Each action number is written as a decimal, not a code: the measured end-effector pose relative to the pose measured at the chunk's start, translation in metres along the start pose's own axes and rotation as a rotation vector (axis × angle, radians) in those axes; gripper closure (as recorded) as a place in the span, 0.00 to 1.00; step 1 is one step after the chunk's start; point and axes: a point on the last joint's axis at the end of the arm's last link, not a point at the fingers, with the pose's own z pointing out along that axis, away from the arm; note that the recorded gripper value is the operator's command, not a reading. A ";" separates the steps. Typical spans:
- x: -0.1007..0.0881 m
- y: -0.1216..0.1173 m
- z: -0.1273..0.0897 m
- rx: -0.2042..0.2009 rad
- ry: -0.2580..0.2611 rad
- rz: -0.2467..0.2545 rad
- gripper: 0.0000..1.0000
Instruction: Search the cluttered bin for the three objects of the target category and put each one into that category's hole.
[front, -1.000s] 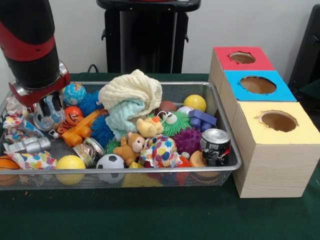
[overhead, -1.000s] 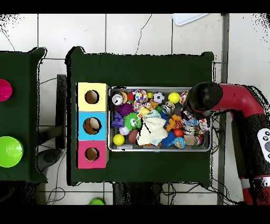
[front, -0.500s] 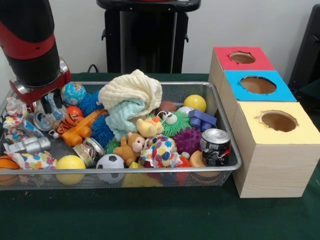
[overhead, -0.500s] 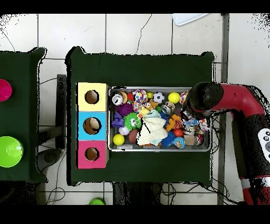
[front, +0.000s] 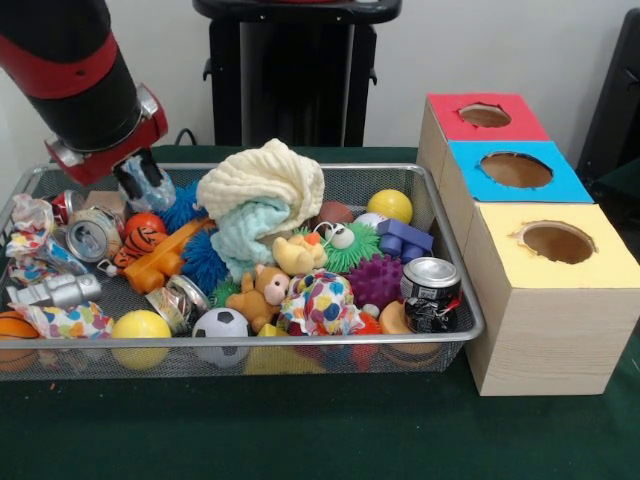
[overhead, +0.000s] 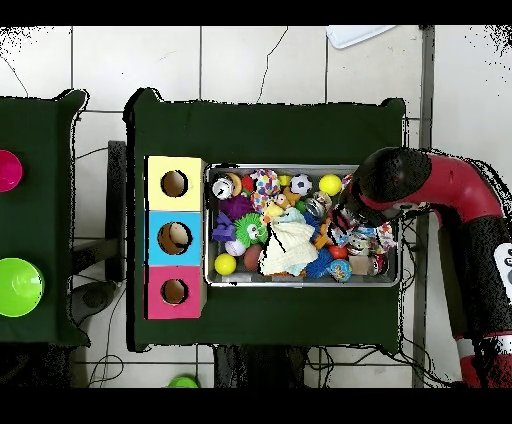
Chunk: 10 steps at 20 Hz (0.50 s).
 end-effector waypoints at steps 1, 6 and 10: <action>0.000 0.002 -0.002 -0.011 0.000 0.000 1.00; -0.006 0.018 -0.017 -0.080 -0.017 0.000 1.00; -0.011 0.034 -0.024 -0.131 -0.041 -0.008 1.00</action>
